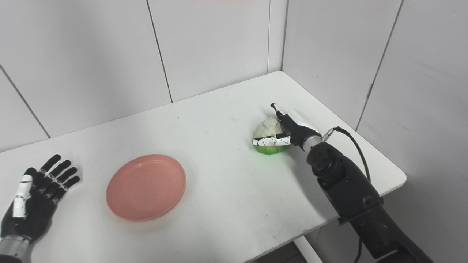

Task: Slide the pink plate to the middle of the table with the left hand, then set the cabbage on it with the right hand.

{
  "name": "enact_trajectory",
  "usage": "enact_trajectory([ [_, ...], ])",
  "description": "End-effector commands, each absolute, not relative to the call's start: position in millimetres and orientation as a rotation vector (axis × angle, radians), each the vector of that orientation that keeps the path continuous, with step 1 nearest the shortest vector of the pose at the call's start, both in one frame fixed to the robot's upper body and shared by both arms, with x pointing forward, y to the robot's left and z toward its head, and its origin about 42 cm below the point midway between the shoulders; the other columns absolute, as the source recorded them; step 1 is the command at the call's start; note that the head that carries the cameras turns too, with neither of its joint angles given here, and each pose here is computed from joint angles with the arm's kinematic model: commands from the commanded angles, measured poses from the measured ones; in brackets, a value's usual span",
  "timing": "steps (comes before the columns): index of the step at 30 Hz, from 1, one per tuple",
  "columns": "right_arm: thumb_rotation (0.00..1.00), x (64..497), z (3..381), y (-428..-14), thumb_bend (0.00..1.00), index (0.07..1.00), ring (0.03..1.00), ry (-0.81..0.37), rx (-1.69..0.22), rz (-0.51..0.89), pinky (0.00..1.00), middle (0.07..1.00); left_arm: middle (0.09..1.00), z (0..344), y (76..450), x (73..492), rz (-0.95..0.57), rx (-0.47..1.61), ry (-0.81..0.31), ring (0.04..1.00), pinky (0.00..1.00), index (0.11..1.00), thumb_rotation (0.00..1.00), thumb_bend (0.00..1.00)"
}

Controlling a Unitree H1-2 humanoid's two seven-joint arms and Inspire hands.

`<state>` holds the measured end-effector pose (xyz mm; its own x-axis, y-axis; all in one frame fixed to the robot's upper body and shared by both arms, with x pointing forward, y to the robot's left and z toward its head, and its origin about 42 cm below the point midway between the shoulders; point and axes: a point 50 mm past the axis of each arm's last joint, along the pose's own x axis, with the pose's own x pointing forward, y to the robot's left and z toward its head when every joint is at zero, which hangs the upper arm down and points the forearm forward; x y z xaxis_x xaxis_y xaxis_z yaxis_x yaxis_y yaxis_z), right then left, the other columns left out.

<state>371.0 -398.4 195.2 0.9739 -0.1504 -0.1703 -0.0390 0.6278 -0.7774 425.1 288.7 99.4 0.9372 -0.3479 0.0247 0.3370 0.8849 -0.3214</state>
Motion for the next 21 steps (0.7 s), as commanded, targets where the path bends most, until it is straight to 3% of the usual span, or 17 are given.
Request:
enact_trajectory([
  [1, 0.55, 379.4, 207.8, -399.2, 1.00, 1.000, 0.973, 0.206, -0.901, -0.050, 0.83, 1.000, 0.803, 41.6, 298.9, 380.4, -0.303, -0.382, 0.204, 0.790, 0.77, 0.808, 0.84, 0.50],
  [17, 0.48, 383.3, 204.5, -395.5, 1.00, 1.000, 0.963, 0.239, -0.993, -0.025, 0.90, 0.982, 0.806, 41.8, 297.6, 380.1, -0.304, -0.385, 0.208, 0.796, 0.78, 0.808, 0.83, 0.50],
  [21, 0.40, 382.6, 204.1, -395.2, 1.00, 0.925, 0.900, 0.221, -0.986, -0.038, 0.86, 0.910, 0.804, 40.9, 298.2, 380.1, -0.305, -0.380, 0.209, 0.795, 0.78, 0.804, 0.84, 0.50],
])
